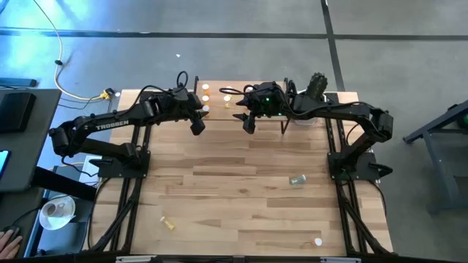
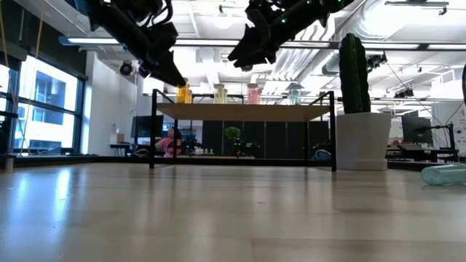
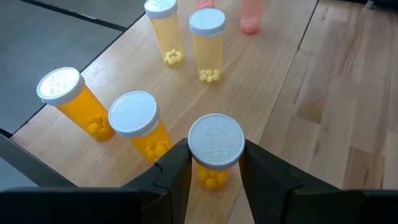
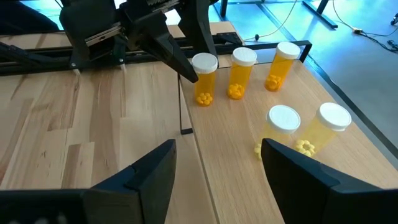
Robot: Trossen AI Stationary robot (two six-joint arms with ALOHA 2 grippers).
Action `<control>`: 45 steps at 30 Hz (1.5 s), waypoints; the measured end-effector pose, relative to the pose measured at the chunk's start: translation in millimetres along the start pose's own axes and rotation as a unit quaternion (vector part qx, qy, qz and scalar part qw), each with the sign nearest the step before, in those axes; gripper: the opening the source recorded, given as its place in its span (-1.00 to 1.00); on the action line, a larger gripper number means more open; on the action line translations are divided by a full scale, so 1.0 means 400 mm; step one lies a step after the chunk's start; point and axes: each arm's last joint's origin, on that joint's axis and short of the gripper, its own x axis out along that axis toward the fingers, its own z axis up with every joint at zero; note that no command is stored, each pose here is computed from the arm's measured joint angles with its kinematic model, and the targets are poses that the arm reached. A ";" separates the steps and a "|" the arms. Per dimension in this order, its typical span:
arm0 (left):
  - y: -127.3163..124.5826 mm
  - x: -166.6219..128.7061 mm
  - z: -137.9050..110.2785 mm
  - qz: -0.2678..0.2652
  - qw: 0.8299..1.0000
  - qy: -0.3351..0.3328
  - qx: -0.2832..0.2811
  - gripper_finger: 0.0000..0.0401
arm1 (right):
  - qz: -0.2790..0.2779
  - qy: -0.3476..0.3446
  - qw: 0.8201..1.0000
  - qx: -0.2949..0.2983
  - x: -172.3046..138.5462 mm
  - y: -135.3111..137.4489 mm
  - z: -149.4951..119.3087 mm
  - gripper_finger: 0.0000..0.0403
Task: Pick and place medicine bottles onto shelf by color
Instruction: Put the orange pill bottle on the shelf aligned with the other orange pill bottles
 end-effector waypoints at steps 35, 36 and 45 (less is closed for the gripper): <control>0.004 0.000 -0.007 0.033 0.999 0.014 -0.021 -0.41 | 0.000 0.000 1.000 0.000 0.000 0.000 0.000 0.13; 0.004 0.000 -0.006 0.033 0.999 0.014 -0.021 -0.41 | 0.000 0.000 1.000 0.000 0.000 0.000 0.000 0.13; 0.005 0.000 -0.006 0.033 0.999 0.013 -0.018 -0.41 | 0.000 0.000 1.000 0.000 0.000 0.000 0.000 0.13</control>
